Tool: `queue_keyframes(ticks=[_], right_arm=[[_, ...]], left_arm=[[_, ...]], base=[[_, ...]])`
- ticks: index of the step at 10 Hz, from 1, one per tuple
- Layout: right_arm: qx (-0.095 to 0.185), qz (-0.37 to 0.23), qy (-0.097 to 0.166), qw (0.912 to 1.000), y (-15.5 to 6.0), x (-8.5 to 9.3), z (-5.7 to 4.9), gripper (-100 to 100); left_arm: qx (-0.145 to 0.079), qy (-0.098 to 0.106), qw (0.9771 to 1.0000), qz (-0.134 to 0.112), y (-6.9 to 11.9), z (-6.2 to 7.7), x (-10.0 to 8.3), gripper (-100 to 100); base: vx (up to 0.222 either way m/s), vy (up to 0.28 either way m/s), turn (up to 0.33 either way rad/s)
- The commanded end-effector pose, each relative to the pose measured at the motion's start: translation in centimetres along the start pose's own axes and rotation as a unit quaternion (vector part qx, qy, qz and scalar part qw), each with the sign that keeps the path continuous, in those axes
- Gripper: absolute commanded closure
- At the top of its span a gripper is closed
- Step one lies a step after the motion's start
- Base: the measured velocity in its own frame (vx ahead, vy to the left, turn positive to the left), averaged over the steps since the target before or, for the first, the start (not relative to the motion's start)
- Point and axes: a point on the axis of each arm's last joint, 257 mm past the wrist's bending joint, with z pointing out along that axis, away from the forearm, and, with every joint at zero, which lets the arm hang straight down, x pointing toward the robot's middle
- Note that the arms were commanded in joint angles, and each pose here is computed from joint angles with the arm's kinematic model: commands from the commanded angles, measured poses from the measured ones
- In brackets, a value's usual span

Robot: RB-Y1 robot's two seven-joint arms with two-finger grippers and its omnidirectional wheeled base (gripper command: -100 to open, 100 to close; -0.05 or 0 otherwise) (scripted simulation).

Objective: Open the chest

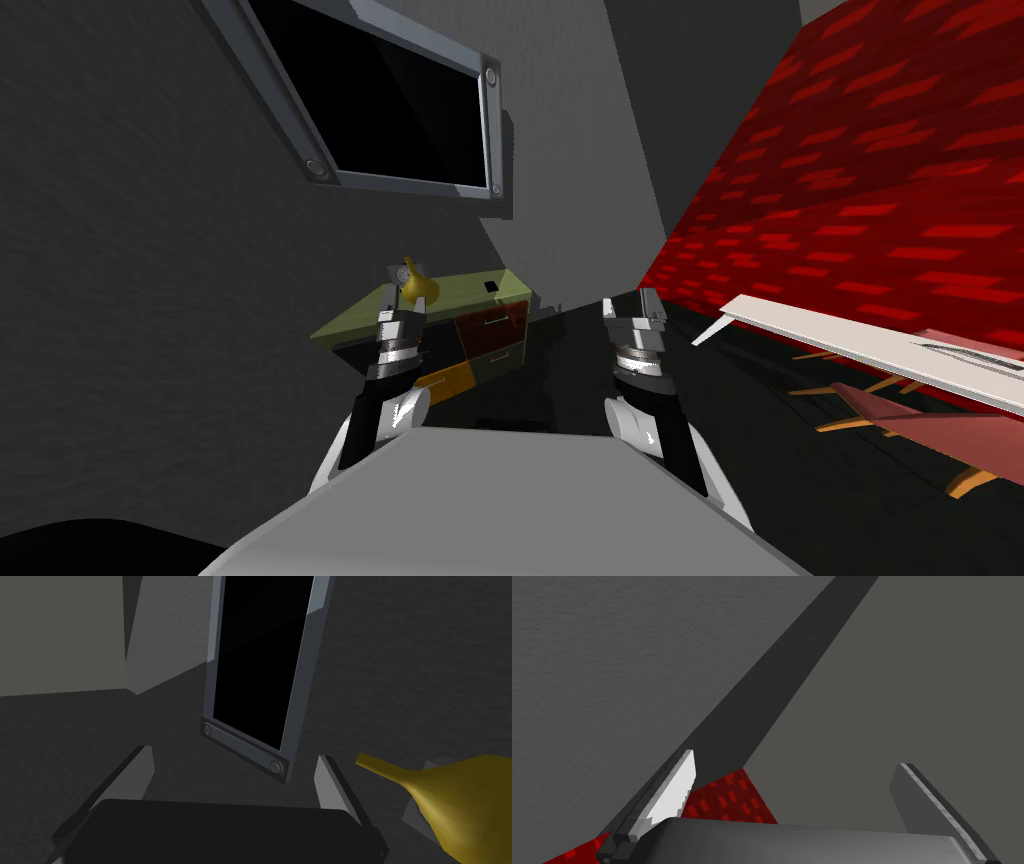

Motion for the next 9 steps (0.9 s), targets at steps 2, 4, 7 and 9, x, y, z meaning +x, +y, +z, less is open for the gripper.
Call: queue_keyframes(ticks=[2, 4, 7, 9], right_arm=[[0.0, 0.0, 0.0, 1.0, 0.01, 0.0, 0.0, 0], [0.0, 0.0, 0.0, 1.0, 0.01, 0.0, 0.0, 0], [0.0, 0.0, 0.0, 1.0, 0.02, 0.0, 0.01, 0], [0.0, 0.0, 0.0, 1.0, 0.02, 0.0, 0.01, 0]], left_arm=[[0.0, 0.0, 1.0, 0.0, -0.01, 0.0, 0.0, 0], [0.0, 0.0, 1.0, 0.0, -0.01, 0.0, 0.0, 0], [0.0, 0.0, 1.0, 0.0, -0.02, 0.0, 0.0, 0], [0.0, 0.0, 1.0, 0.0, -0.02, 0.01, 0.0, 0]], base=[[0.005, 0.0, -0.005], [0.0, 0.0, 0.0], [0.0, 0.0, 0.0], [0.0, 0.0, 0.0]])
